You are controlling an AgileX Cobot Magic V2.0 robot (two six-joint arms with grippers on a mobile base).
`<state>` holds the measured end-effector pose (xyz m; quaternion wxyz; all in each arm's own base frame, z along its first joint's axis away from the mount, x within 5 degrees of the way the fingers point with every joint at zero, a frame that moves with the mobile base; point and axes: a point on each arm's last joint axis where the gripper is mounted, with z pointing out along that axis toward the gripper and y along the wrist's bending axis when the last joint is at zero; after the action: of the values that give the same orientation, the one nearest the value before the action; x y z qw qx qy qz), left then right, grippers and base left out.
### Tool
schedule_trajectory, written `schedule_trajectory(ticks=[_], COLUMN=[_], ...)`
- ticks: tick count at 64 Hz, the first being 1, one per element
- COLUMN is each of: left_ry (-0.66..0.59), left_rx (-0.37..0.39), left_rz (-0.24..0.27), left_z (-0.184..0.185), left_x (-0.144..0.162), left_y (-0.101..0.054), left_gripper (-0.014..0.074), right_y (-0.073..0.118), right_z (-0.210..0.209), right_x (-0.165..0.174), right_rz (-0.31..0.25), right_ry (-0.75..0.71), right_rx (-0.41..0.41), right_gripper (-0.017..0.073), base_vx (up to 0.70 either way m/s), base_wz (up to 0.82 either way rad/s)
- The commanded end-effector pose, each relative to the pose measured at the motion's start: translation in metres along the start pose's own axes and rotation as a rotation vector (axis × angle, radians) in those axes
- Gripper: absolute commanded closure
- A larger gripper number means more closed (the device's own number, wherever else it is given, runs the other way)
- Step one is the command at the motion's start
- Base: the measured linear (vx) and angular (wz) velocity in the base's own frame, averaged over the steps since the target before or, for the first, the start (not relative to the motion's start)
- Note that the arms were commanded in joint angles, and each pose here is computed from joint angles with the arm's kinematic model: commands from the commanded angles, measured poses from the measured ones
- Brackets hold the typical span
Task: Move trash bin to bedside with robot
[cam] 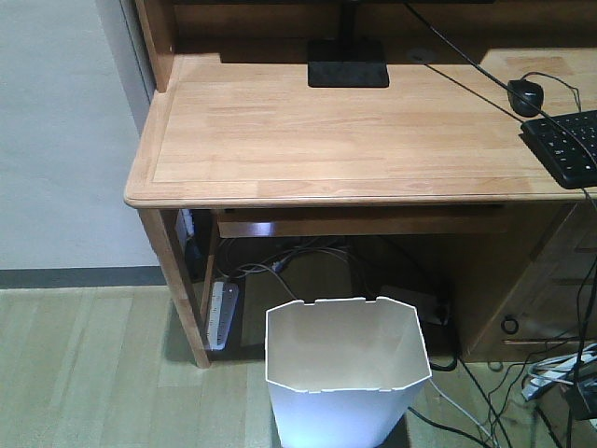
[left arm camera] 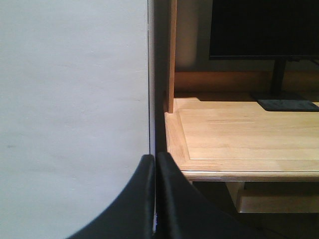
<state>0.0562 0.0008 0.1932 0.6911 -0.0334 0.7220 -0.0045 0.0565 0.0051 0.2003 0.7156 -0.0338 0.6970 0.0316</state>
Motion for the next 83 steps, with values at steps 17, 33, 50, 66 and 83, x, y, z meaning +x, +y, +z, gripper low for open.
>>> schedule_trajectory(ticks=[17, 33, 50, 66, 83], left_ry=[-0.045, -0.045, -0.045, -0.045, -0.045], left_rx=[-0.019, -0.019, -0.019, -0.019, -0.019], left_rz=[-0.013, -0.013, -0.013, -0.013, -0.013], left_z=[0.001, 0.001, 0.001, 0.001, 0.001], left_x=[0.003, 0.003, 0.003, 0.003, 0.003], left_y=[0.002, 0.002, 0.002, 0.002, 0.002], left_gripper=[0.0599, 0.0599, 0.0599, 0.0599, 0.0599], right_y=[0.0, 0.0, 0.001, 0.001, 0.001], right_z=[0.0, 0.0, -0.001, -0.001, -0.005], right_x=[-0.001, -0.001, -0.004, -0.006, -0.03], right_rz=[-0.016, -0.016, -0.025, -0.025, 0.017], right_ry=[-0.063, -0.063, -0.1, -0.121, -0.276], right_rx=[-0.003, -0.003, -0.005, -0.007, -0.018], right_gripper=[0.057, 0.057, 0.057, 0.057, 0.057], base_vx=[0.0, 0.0, 0.0, 0.0, 0.0], base_wz=[0.0, 0.0, 0.0, 0.0, 0.0])
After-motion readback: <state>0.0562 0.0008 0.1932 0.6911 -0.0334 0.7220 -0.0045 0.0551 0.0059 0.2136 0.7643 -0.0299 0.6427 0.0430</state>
